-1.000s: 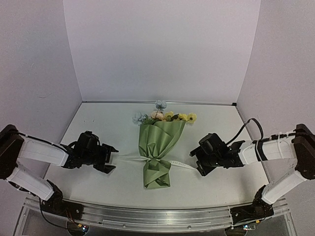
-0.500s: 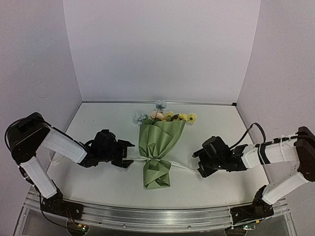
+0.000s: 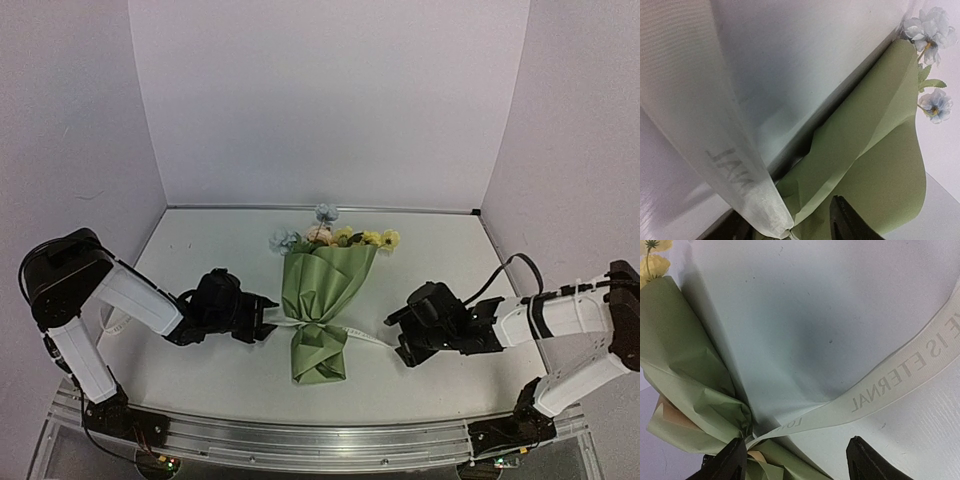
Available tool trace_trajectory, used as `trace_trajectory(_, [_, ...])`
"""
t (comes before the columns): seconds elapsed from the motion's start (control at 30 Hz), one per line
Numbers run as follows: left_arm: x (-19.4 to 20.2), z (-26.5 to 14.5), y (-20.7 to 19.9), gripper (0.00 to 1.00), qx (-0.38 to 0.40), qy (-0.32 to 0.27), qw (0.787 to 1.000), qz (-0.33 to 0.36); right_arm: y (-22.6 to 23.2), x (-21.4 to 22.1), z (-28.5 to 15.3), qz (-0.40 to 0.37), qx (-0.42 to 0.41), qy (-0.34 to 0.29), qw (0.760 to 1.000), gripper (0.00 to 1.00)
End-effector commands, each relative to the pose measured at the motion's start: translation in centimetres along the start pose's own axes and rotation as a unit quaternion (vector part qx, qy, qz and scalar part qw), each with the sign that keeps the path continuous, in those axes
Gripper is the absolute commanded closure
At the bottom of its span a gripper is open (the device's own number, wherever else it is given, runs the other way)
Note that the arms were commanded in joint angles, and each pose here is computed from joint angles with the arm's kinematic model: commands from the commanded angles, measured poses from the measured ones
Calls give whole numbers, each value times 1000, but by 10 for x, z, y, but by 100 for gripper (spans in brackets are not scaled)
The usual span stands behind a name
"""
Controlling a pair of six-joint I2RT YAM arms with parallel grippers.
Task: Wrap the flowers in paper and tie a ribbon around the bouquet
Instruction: Tie the half-tied ribbon around the folded bouquet.
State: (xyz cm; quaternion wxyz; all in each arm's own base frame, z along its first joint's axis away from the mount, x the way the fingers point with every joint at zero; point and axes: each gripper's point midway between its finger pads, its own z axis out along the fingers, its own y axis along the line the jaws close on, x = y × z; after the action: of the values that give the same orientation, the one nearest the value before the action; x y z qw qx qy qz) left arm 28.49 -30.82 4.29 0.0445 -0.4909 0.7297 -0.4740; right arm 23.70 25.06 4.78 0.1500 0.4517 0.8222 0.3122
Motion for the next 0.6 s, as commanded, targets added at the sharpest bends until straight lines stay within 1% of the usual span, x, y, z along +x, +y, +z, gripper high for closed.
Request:
trace_trajectory(0.0, [-7,-1,-3,61,25,-12,997,-78,8,10,13,19,-9,14,1000,29])
trace_trajectory(0.07, [-10,-1,-2,64,25,-14,996,-79,6,11,16,21,-6,14,1000,29])
trace_trajectory(0.2, [-13,1,0,65,26,-18,996,-81,0,8,22,24,1,5,1000,30])
trace_trajectory(0.3, [-16,4,2,66,31,-17,996,-87,-7,4,27,23,9,-5,1000,36])
trace_trajectory(0.4, [-16,8,6,56,27,-12,995,-91,-15,0,31,24,17,-12,999,50])
trace_trajectory(0.47, [-17,10,9,55,25,-12,995,-92,-19,-2,35,22,22,-16,999,60])
trace_trajectory(0.5, [-18,11,10,55,26,-13,995,-94,-20,-3,36,21,24,-17,999,66])
trace_trajectory(0.57, [-22,11,10,57,30,-21,995,-98,-18,-4,38,16,23,-18,999,83])
